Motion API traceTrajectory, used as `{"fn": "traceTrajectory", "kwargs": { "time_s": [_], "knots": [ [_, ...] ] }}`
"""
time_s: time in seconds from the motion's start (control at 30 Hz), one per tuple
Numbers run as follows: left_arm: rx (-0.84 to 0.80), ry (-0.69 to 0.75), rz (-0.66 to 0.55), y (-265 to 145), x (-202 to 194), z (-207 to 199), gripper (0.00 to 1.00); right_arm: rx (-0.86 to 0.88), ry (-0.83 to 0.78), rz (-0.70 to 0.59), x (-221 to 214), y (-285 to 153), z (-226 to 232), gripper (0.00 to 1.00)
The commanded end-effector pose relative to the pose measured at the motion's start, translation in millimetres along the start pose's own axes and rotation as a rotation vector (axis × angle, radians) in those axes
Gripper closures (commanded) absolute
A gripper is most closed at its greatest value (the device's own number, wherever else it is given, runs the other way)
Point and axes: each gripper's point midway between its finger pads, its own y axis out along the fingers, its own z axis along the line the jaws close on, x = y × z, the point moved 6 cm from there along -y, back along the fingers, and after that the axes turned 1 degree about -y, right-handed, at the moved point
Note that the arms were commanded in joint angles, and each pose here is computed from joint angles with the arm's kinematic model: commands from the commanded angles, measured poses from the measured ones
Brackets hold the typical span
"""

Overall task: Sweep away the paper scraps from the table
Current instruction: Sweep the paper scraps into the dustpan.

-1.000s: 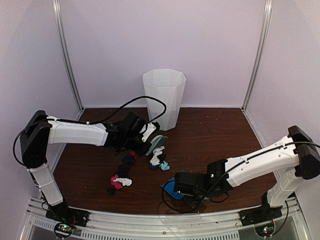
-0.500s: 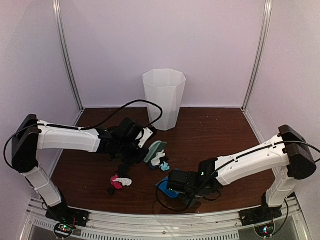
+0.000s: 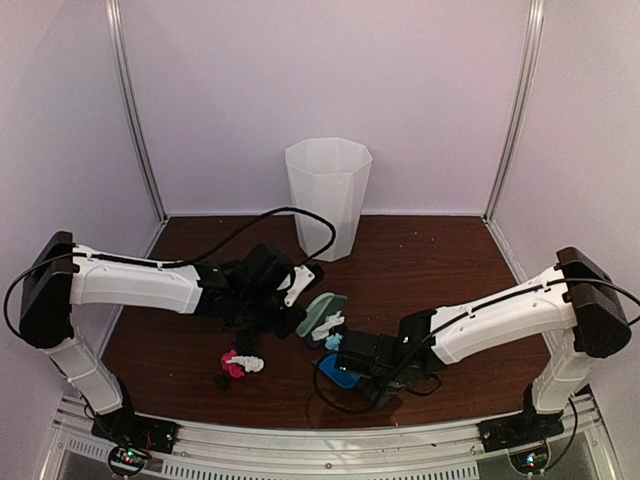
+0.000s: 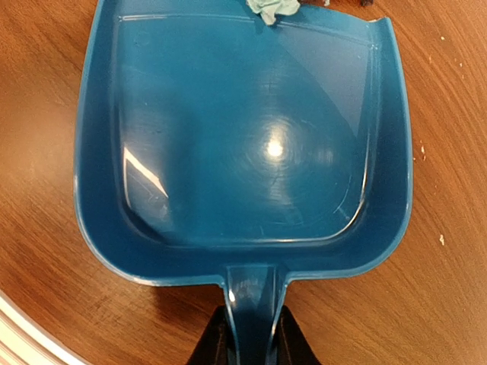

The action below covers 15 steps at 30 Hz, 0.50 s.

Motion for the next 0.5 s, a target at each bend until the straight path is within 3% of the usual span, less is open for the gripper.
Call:
{"fn": "traceTrajectory", "kwargs": {
  "time_s": [0.0,0.47],
  "knots": [
    [-0.051,-0.015,0.042,1,-13,-13,1.0,-0.009,0.012,-0.002,-5,-1,-7,1.0],
    [-0.085,-0.05,0.044,-5,-21,-41,1.0,-0.026,0.04,-0.001,-15,5,-16,1.0]
  ]
}}
